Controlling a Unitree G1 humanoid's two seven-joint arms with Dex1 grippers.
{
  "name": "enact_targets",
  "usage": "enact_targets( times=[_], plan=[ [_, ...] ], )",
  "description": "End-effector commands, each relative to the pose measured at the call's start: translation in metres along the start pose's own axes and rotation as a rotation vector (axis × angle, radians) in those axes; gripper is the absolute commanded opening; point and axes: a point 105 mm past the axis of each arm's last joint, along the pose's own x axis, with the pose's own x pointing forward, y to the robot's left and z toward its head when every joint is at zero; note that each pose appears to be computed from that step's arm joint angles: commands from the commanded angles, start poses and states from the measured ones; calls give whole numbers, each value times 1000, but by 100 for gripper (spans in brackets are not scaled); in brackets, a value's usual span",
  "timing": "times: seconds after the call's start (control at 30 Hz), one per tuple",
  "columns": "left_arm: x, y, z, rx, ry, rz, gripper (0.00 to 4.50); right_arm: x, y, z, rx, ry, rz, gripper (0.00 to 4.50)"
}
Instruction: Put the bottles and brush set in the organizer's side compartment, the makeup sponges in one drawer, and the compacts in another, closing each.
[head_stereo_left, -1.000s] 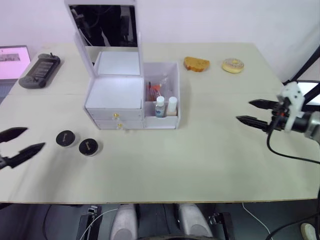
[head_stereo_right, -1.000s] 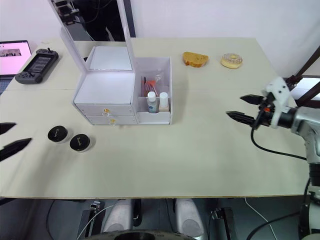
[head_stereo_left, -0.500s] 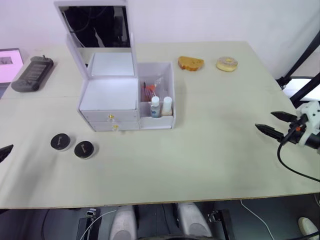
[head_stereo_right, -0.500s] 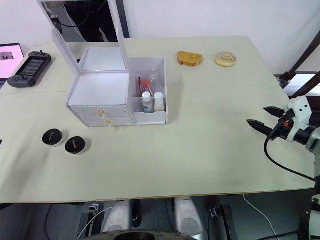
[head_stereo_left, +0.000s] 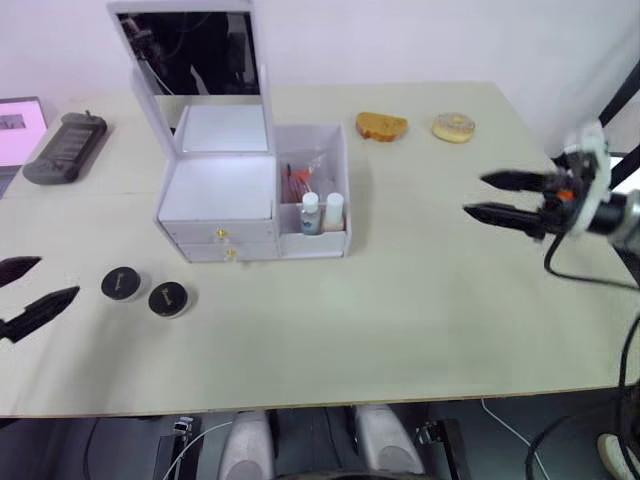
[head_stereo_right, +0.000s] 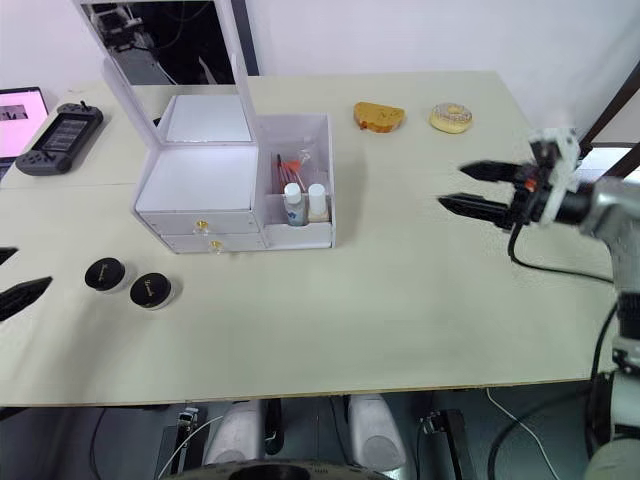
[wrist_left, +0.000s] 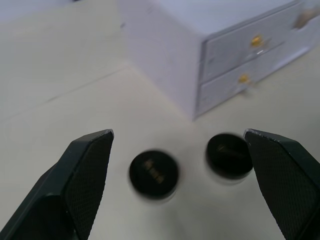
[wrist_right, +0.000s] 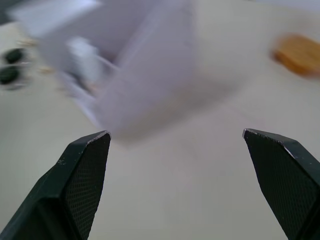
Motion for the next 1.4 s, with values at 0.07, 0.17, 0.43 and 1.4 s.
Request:
enact_targets(
  times=[0.07, 0.17, 0.43, 1.4],
  plan=[
    [16, -36, 17, 12, -54, -52, 441, 28, 34, 30, -193, 33, 202, 450],
    [26, -61, 19, -3, -78, -82, 441, 38, 38, 45, -230, 9, 248, 450],
    [59, -116, -6, -99, -83, -19, 441, 47, 39, 56, -338, 33, 303, 450],
    [177, -136, -60, -166, -123, 451, 441, 29, 43, 85, -382, 168, 200, 450]
  ],
)
